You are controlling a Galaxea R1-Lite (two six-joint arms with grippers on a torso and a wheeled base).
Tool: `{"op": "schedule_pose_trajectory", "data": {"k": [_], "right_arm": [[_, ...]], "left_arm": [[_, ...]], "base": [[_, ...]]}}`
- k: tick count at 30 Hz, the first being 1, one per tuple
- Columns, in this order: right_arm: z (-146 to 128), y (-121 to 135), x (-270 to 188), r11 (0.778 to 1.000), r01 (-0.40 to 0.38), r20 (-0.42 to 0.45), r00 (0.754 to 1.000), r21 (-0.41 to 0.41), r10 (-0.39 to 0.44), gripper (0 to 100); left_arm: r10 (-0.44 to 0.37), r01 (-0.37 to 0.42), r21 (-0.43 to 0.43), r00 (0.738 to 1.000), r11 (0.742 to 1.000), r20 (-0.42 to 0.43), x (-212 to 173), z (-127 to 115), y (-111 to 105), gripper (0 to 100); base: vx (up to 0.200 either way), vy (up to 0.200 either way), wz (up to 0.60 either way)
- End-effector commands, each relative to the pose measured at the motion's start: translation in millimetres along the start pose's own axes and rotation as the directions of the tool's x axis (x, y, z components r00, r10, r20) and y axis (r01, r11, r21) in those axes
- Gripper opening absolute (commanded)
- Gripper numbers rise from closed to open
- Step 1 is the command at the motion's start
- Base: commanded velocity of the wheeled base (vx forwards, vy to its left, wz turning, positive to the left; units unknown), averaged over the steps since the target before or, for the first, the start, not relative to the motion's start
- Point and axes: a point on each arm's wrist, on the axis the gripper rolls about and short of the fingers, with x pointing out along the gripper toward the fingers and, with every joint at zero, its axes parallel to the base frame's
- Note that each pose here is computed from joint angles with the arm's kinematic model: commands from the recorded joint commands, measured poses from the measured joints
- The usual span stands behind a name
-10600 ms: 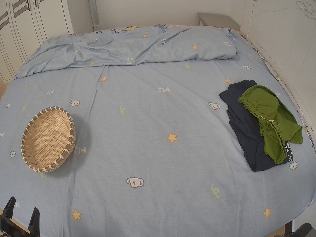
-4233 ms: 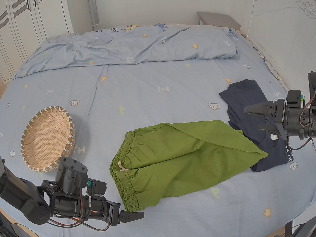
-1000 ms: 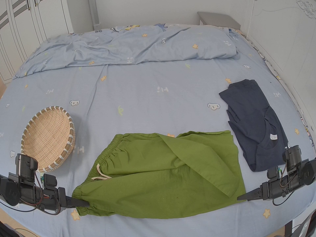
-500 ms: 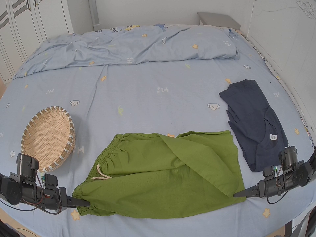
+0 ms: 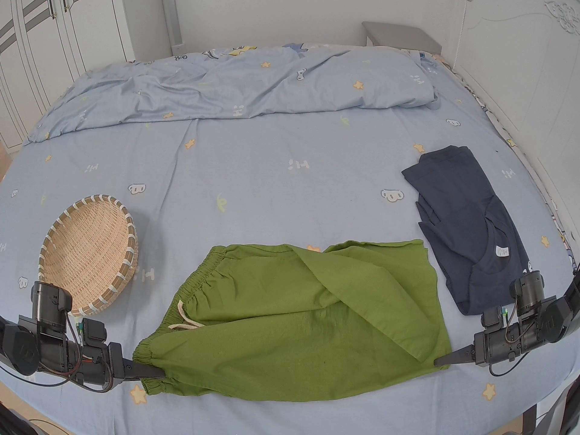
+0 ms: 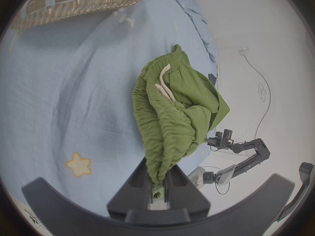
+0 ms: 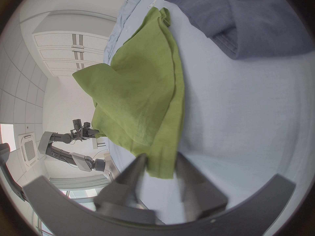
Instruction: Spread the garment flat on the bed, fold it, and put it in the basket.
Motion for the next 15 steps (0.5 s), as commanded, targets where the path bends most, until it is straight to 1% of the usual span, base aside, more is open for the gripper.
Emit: {"op": "schedule_pose_trajectory", "data": {"k": [1, 5, 7, 9, 12, 13, 14, 15], "right_arm": [[-1, -2, 1, 1.000, -0.001, -0.005, 1.000, 0.011, 0.001, 0], [-2, -3, 0, 1.000, 0.002, -0.003, 1.000, 0.017, -0.002, 0], [-6, -2, -1, 1.000, 0.001, -0.007, 1.000, 0.024, -0.001, 0], [-13, 3, -3, 1.000, -0.001, -0.016, 1.000, 0.021, 0.001, 0], [-25, 16, -9, 1.000, -0.009, -0.026, 1.000, -0.009, 0.008, 0], [-26, 17, -9, 1.000, -0.010, -0.027, 1.000, -0.012, 0.010, 0], [-33, 22, -11, 1.000, -0.007, -0.041, 0.999, -0.010, 0.006, 0], [-33, 22, -11, 1.000, -0.007, -0.041, 0.999, -0.010, 0.006, 0]], "left_arm": [[0.002, -0.002, -0.006, 1.000, 1.000, 0.006, -1, 1, 1, 0], [0.006, -0.005, -0.013, 1.000, 1.000, 0.019, -2, 2, 2, 0], [0.011, -0.011, -0.031, 1.000, 0.999, 0.019, -4, 2, 4, 0], [0.014, -0.013, -0.048, 1.000, 0.999, 0.022, -6, -1, 5, 0], [0.026, -0.024, -0.076, 1.000, 0.997, 0.017, -9, -4, 8, 0], [0.028, -0.027, -0.080, 1.000, 0.996, 0.014, -10, -5, 8, 0], [0.037, -0.036, -0.103, 0.999, 0.994, 0.004, -11, -6, 10, 0], [0.037, -0.036, -0.103, 0.999, 0.994, 0.004, -11, -6, 10, 0]], "base": [[0.000, 0.000, 0.00], [0.000, 0.000, 0.00], [0.000, 0.000, 0.00], [0.000, 0.000, 0.00], [0.000, 0.000, 0.00], [0.000, 0.000, 0.00], [0.000, 0.000, 0.00], [0.000, 0.000, 0.00]]}}
